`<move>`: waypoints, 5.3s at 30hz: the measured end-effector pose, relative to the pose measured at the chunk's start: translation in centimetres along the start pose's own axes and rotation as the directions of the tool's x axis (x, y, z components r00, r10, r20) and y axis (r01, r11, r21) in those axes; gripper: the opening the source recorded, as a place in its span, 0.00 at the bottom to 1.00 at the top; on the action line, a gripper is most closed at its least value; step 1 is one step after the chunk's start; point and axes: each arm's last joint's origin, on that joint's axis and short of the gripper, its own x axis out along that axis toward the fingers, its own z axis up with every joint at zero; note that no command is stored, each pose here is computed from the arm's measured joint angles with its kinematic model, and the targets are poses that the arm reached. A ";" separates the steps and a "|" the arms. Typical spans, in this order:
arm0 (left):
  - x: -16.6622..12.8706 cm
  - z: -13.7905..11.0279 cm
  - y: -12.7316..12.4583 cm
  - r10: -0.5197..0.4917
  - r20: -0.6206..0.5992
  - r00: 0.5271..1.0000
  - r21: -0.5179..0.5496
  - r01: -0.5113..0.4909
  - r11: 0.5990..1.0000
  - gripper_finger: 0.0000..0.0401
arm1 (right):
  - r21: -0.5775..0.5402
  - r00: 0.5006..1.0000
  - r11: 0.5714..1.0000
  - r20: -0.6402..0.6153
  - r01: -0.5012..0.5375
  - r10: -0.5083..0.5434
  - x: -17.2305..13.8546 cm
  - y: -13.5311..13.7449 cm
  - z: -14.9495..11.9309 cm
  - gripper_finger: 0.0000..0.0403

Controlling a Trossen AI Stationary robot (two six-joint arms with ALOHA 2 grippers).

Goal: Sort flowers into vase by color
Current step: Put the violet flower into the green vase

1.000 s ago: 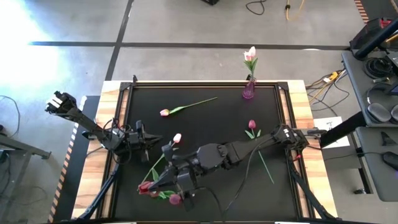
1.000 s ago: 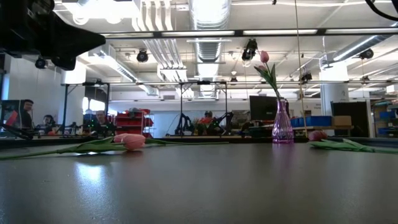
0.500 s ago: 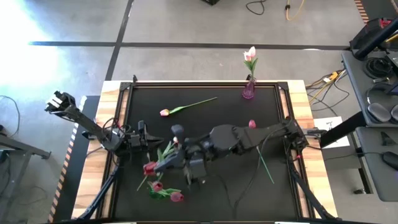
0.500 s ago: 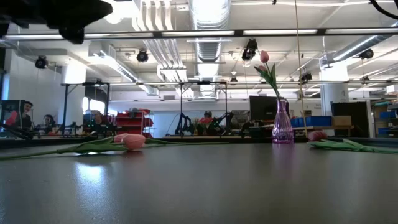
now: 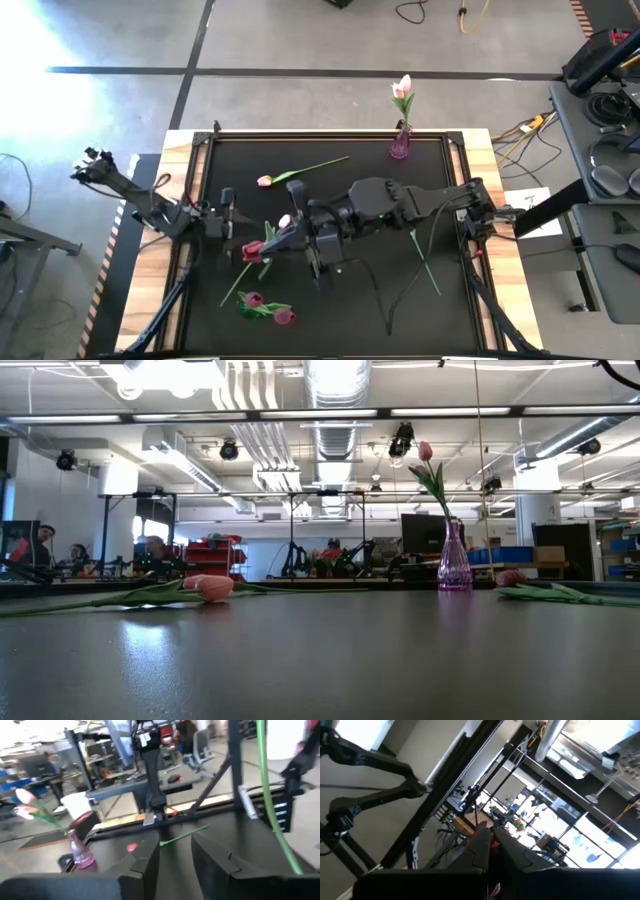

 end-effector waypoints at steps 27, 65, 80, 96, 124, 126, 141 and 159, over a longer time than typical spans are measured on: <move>3.0 2.7 0.4 -0.270 0.204 0.941 -0.076 0.290 0.954 0.30 | -0.021 1.000 1.000 -0.027 0.008 -0.009 0.6 0.0 -1.9 0.03; 2.3 -0.4 1.0 -0.074 0.111 0.991 -0.104 0.086 0.991 0.00 | 0.031 0.960 0.999 -0.279 -0.009 0.018 0.3 1.0 -4.4 0.44; -0.4 -3.4 1.8 -0.034 0.120 0.992 -0.150 0.052 0.987 0.00 | -0.050 0.860 0.995 -0.501 0.085 -0.099 -0.8 0.6 -4.8 0.40; -2.6 -2.0 -2.0 -0.177 0.102 0.979 -0.136 0.189 0.972 0.00 | -0.004 0.765 0.993 -0.637 0.118 -0.094 -1.9 2.0 -8.3 0.02; -2.8 -0.8 -8.0 0.009 0.207 0.978 -0.241 0.042 0.970 0.00 | 0.111 0.832 0.925 -0.486 0.363 -0.268 -11.1 4.4 -11.9 0.02; -2.9 -0.5 -8.8 0.041 0.180 0.983 -0.224 0.000 0.975 0.00 | 0.112 0.833 0.924 -0.484 0.365 -0.270 -11.2 4.3 -11.9 0.02; -2.8 1.4 -11.9 0.193 0.079 0.978 -0.236 -0.170 0.957 0.00 | 0.122 0.832 0.918 -0.480 0.376 -0.277 -11.0 4.2 -11.9 0.02; -3.4 -0.8 -12.8 0.129 0.077 0.989 -0.264 -0.105 0.959 0.00 | 0.121 0.834 0.917 -0.474 0.380 -0.283 -11.0 4.1 -11.8 0.02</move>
